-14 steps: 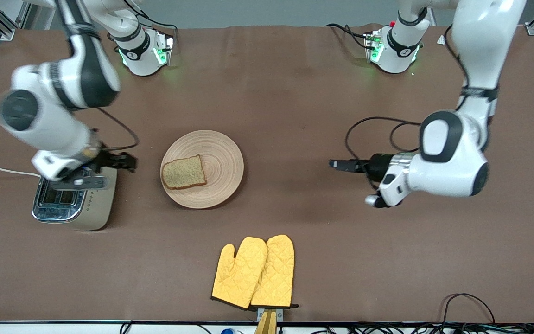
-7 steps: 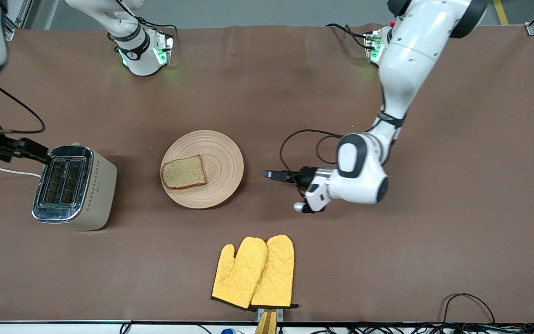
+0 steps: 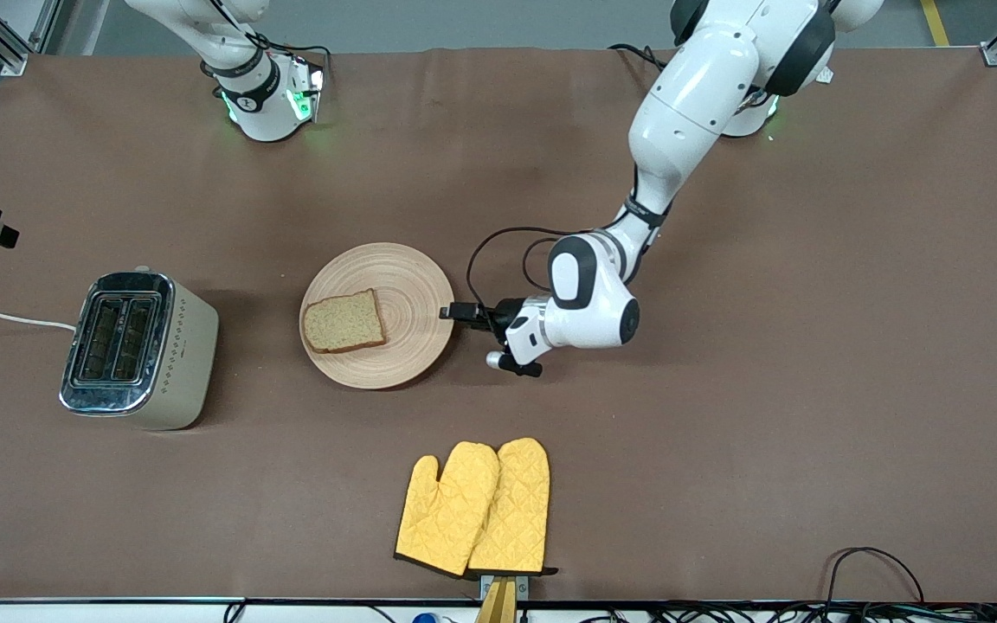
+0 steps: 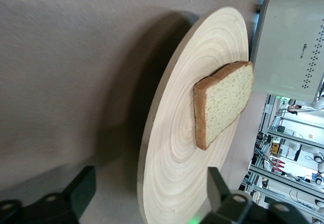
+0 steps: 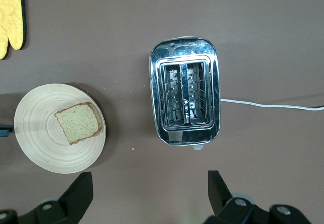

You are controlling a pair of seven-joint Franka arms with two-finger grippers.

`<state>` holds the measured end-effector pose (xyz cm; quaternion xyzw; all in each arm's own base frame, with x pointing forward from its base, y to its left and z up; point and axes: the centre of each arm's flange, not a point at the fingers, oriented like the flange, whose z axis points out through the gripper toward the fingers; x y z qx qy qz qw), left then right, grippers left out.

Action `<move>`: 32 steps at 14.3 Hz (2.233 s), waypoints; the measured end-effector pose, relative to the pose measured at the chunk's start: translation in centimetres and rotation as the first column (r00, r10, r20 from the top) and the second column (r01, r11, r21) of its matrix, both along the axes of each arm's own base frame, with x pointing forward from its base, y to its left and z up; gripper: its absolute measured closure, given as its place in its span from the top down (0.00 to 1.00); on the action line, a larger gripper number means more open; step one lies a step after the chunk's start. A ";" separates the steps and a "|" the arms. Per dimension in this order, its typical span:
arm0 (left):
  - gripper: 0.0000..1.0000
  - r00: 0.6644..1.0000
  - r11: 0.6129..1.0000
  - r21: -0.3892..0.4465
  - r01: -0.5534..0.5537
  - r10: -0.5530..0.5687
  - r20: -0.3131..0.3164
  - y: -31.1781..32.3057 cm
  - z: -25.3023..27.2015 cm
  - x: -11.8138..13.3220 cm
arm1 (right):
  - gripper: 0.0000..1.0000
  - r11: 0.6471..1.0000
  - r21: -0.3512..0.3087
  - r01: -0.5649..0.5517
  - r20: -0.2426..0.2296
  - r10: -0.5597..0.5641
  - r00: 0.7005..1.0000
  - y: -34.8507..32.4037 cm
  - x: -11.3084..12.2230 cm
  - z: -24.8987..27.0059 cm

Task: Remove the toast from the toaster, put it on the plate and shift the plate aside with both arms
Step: 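Grip the wooden plate rim with the left gripper, then slide the plate with the toast away from the toaster using the left gripper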

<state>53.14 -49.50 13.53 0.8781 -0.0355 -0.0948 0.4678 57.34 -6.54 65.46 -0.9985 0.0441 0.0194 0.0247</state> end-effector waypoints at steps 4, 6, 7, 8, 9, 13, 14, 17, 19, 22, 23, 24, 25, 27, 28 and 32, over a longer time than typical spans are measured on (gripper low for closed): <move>0.46 0.997 0.999 -0.014 0.037 -0.036 0.071 -1.1 -2.1 -1.7 | 1.00 1.000 0.001 -0.031 0.009 0.031 0.999 1.8 0.4 -0.1; 0.25 0.995 0.999 -0.019 0.042 -0.040 0.092 -0.8 -1.9 -1.2 | 1.00 0.999 0.001 -0.037 0.006 0.037 0.999 2.1 0.4 -0.1; 0.16 0.994 0.999 -0.025 0.041 -0.038 0.107 -0.8 -1.4 -0.7 | 1.00 0.999 0.001 -0.037 0.006 0.037 0.999 2.1 0.4 -0.1; 0.09 0.992 0.998 -0.045 0.046 -0.041 0.118 -0.9 -0.4 -0.1 | 1.00 0.999 0.001 -0.037 0.005 0.037 0.999 2.1 0.4 -0.1; 0.09 0.988 0.998 -0.038 0.052 -0.046 0.150 -0.6 0.9 0.8 | 1.00 0.999 0.001 -0.038 0.005 0.038 0.999 2.1 0.4 -0.2; 0.09 0.981 0.996 -0.025 0.080 -0.074 0.181 7.8 7.8 8.3 | 1.00 0.999 0.002 -0.050 -0.001 0.050 0.999 2.8 0.4 -0.2; 0.09 0.983 0.995 -0.035 0.093 -0.087 0.160 12.4 9.2 10.8 | 1.00 0.999 0.002 -0.053 -0.001 0.053 0.999 3.0 0.4 -0.2; 0.09 0.994 0.992 -0.077 0.097 -0.092 0.064 28.9 10.7 15.4 | 1.00 0.998 0.002 -0.056 -0.001 0.056 0.998 3.1 0.4 -0.2; 0.09 0.998 0.991 -0.117 0.066 -0.064 0.021 39.2 9.8 16.1 | 1.00 0.998 0.002 -0.056 -0.001 0.056 0.998 3.2 0.4 -0.2; 0.09 0.999 0.995 -0.091 0.038 -0.037 0.014 51.9 6.7 15.1 | 1.00 0.998 0.002 -0.057 -0.001 0.057 0.998 3.2 0.4 -0.3; 0.09 0.999 0.996 -0.080 0.036 -0.033 0.036 55.3 5.4 14.5 | 1.00 0.998 0.002 -0.057 -0.001 0.057 0.998 3.2 0.4 -0.3; 0.09 0.998 0.996 -0.078 0.032 -0.028 0.056 58.6 3.5 13.7 | 1.00 0.998 0.002 -0.056 -0.001 0.056 0.998 3.2 0.4 -0.3; 0.09 0.997 0.996 -0.080 0.029 -0.023 0.067 60.9 1.8 13.0 | 1.00 0.998 0.002 -0.056 -0.002 0.056 0.998 3.2 0.4 -0.3; 0.09 0.996 0.996 -0.091 0.023 -0.015 0.083 63.9 -1.2 11.8 | 1.00 0.998 0.002 -0.056 -0.002 0.056 0.998 3.2 0.4 -0.3; 0.09 0.996 0.995 -0.102 0.021 -0.012 0.089 64.6 -2.1 11.6 | 1.00 0.998 0.002 -0.056 -0.002 0.056 0.998 3.2 0.4 -0.3; 0.34 0.994 0.995 -0.096 0.032 -0.021 0.111 64.9 -1.5 12.2 | 1.00 0.998 0.002 -0.056 -0.003 0.056 0.998 3.2 0.4 -0.3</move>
